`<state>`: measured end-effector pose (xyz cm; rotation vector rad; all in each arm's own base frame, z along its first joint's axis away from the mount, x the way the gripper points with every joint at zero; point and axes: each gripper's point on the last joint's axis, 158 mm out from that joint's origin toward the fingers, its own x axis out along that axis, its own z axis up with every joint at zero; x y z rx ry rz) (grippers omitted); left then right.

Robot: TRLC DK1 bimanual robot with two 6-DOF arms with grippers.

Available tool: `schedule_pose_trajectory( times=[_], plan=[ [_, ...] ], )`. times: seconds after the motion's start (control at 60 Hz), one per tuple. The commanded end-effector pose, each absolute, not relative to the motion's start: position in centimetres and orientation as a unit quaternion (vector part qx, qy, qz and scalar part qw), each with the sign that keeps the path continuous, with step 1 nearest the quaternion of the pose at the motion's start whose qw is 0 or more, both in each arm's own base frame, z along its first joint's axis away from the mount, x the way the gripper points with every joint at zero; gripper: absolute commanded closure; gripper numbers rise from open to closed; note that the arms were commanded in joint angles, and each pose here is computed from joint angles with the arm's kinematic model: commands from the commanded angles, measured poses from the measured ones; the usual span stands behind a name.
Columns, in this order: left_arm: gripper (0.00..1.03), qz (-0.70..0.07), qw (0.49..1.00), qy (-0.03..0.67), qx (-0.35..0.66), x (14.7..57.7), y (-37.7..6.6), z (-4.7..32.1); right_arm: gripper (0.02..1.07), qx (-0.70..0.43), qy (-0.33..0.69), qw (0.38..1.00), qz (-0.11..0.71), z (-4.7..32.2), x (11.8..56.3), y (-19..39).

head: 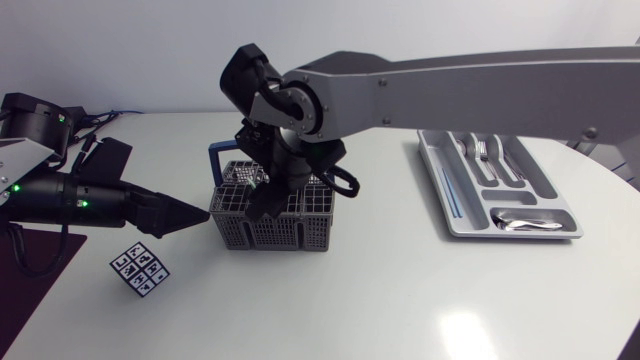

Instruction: Transfer all utensils from the basket to the drawer tray.

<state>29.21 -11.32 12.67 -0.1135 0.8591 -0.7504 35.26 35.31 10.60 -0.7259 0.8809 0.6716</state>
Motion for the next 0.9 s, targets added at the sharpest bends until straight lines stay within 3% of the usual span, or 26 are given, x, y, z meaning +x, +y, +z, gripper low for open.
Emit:
schedule_pose_trajectory(
  times=[0.0, 0.083, 0.233, 0.283, 0.367, 0.633, 0.767, 0.883],
  plan=[
    [0.04, -0.366, 0.832, 0.413, -0.051, 28.6, -11.3, 11.3, 0.42, -0.335, 0.413, 0.794, 0.294, 10.0, 35.6, 35.9],
    [0.04, -0.373, 0.832, 0.409, -0.047, 28.5, -11.4, 11.2, 0.48, -0.337, 0.403, 0.803, 0.281, 10.1, 36.3, 36.1],
    [0.04, -0.386, 0.829, 0.402, -0.044, 28.4, -11.8, 10.9, 0.49, -0.338, 0.398, 0.809, 0.27, 9.9, 37.1, 36.4],
    [0.04, -0.391, 0.829, 0.398, -0.038, 28.3, -11.8, 10.7, 0.57, -0.342, 0.391, 0.812, 0.265, 9.9, 37.3, 36.7],
    [0.04, -0.397, 0.831, 0.389, -0.03, 28.4, -11.8, 10.5, 0.61, -0.347, 0.387, 0.813, 0.261, 9.7, 37.4, 37.0],
    [0.05, -0.419, 0.837, 0.353, -0.01, 28.5, -11.7, 10.2, 0.66, -0.36, 0.375, 0.817, 0.25, 9.1, 37.8, 37.4],
    [0.05, -0.425, 0.837, 0.345, 0.001, 28.3, -11.7, 9.7, 0.8, -0.374, 0.365, 0.82, 0.234, 8.9, 38.3, 37.3],
    [0.05, -0.429, 0.836, 0.341, 0.009, 28.1, -11.8, 9.5, 0.86, -0.382, 0.36, 0.819, 0.232, 8.8, 38.4, 37.4]
  ],
)
